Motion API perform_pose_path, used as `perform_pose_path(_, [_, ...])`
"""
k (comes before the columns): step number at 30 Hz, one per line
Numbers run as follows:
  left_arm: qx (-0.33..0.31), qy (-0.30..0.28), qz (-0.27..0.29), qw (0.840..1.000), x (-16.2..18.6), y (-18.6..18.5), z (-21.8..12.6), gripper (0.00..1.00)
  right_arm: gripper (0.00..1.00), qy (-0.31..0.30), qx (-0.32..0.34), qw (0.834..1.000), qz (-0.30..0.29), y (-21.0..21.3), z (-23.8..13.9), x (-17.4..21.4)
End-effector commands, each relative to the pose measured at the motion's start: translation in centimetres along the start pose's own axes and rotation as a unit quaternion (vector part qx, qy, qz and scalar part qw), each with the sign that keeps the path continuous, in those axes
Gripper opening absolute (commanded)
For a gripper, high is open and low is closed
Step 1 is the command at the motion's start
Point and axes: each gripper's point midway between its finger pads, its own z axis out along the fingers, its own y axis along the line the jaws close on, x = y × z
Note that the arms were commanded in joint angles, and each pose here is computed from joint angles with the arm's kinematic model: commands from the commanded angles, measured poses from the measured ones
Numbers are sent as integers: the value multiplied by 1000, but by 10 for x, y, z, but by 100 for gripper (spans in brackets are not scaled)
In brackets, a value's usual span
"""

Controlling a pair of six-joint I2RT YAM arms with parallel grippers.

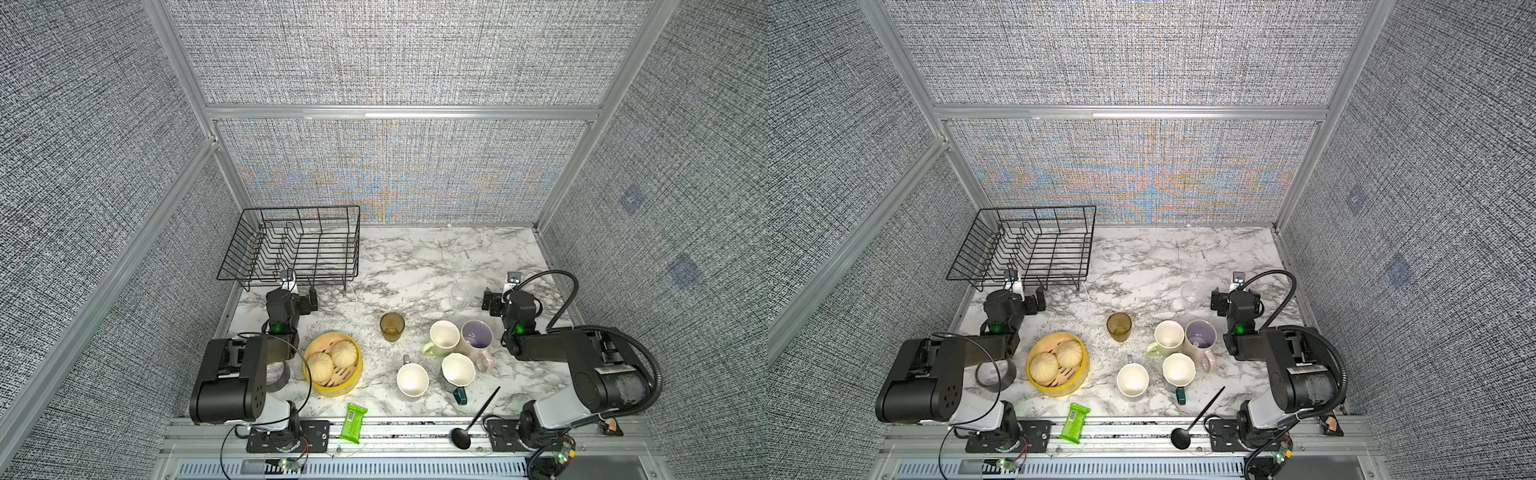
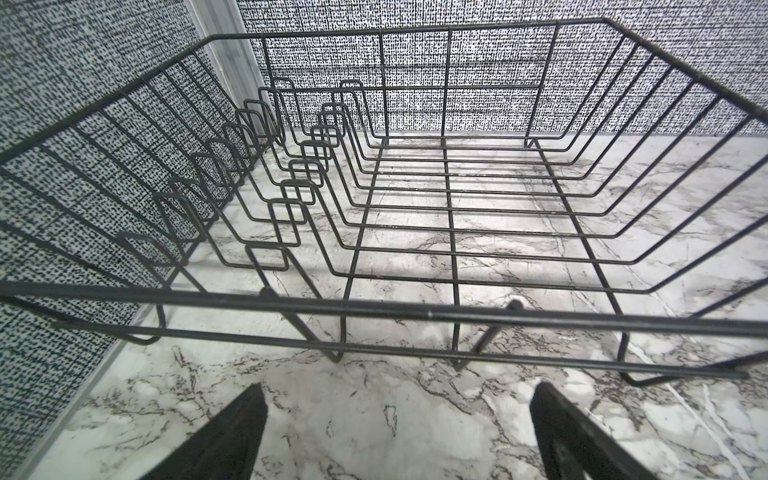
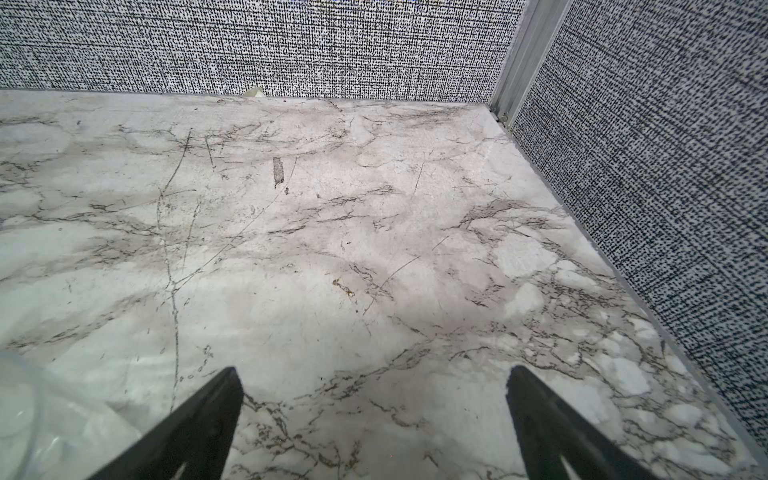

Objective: Load the cups into the dish rack

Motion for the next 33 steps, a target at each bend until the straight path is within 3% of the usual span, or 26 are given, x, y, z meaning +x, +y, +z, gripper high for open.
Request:
perform_pose_path(1, [7, -3, 2, 1000, -2, -2, 0, 99, 99, -9, 4, 1000, 6, -1, 0, -4])
perform_pose_path(13, [-2, -15, 4, 1000, -6, 0, -4, 99, 99, -53, 1, 998, 16, -6, -22, -14])
perform_pose_path(16, [-11, -37, 3, 999, -10, 3, -15, 99, 99, -47, 36, 998, 28, -20, -31, -25])
perform_pose_path(18, [-14, -52, 3, 999, -19, 4, -24, 99, 99, -41, 43, 998, 33, -25, -39, -41])
perform_pose_path(24, [-57, 1, -49, 997, -43, 19, -57, 99, 99, -24, 45, 996, 79, -35, -68, -101])
perform_pose_path(29, [-89, -25, -158, 983, -67, 33, -98, 99, 96, -18, -70, 991, 115, 0, -86, -144])
perform_pose_path(33, [-59, -33, -248, 966, -78, 26, -118, 99, 87, 26, -240, 961, 136, 78, -95, -158])
